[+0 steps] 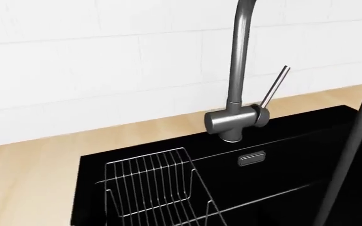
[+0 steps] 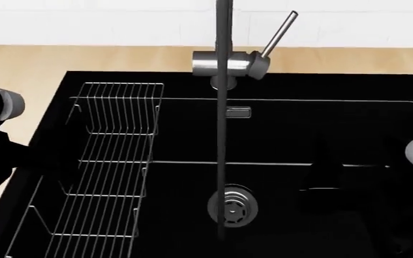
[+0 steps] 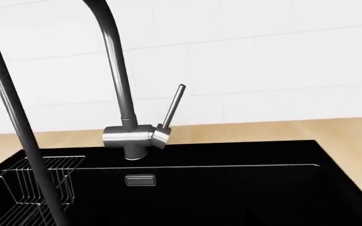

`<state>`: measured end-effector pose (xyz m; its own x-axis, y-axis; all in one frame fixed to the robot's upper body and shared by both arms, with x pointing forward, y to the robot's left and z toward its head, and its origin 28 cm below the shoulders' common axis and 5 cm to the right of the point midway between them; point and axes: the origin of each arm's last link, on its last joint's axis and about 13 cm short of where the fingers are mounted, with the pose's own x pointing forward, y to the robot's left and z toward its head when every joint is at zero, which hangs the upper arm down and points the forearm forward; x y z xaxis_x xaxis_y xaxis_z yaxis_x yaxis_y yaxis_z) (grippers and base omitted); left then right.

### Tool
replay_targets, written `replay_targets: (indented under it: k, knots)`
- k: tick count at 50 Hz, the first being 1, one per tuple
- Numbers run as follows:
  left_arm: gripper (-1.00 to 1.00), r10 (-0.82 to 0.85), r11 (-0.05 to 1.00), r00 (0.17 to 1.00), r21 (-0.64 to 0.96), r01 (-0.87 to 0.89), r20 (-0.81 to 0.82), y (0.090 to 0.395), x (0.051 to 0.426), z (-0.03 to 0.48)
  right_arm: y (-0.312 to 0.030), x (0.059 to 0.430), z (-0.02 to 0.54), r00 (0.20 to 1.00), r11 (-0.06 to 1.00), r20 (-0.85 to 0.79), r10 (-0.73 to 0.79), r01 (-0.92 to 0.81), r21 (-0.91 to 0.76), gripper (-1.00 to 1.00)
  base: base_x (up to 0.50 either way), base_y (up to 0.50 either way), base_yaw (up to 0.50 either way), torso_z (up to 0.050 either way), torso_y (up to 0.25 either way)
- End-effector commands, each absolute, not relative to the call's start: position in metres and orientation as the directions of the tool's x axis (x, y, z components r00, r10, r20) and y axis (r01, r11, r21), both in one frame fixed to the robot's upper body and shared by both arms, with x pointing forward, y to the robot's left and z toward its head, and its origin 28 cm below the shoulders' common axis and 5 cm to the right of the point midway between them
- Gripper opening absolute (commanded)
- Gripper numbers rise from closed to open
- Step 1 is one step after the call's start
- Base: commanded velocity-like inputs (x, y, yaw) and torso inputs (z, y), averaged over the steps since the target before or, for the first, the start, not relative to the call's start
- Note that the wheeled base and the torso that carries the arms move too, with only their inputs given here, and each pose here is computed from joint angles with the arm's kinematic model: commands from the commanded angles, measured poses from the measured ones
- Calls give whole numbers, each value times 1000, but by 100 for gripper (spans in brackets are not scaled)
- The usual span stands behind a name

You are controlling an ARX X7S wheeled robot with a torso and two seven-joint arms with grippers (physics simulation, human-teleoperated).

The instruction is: Pick the oranges and zucchinis from the sink and place them in one bowl. Place the onion in the other bowl. Then turn off the sink faucet.

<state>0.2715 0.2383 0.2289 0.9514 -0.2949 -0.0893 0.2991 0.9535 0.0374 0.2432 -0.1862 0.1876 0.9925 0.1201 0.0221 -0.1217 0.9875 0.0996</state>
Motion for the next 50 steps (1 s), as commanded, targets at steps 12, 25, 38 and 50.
replay_targets:
  k: [12,25,38,50]
  knots:
    - [100,-306,952,950,1,307,-63,238,274,231,-185,244,187,991,985,30,130,-133,111,100,82,-274,0,0,0]
    - [100,-290,957,955,-6,290,-68,240,276,227,-184,244,187,990,988,47,130,-134,81,100,26,0,0,0,0]
    - [100,-289,957,955,-1,290,-70,241,276,228,-183,245,185,991,988,34,131,-134,82,100,344,0,0,0,1]
    - [100,-280,960,958,-14,280,-67,245,277,228,-183,247,184,992,987,25,123,-125,97,100,176,10,0,0,1]
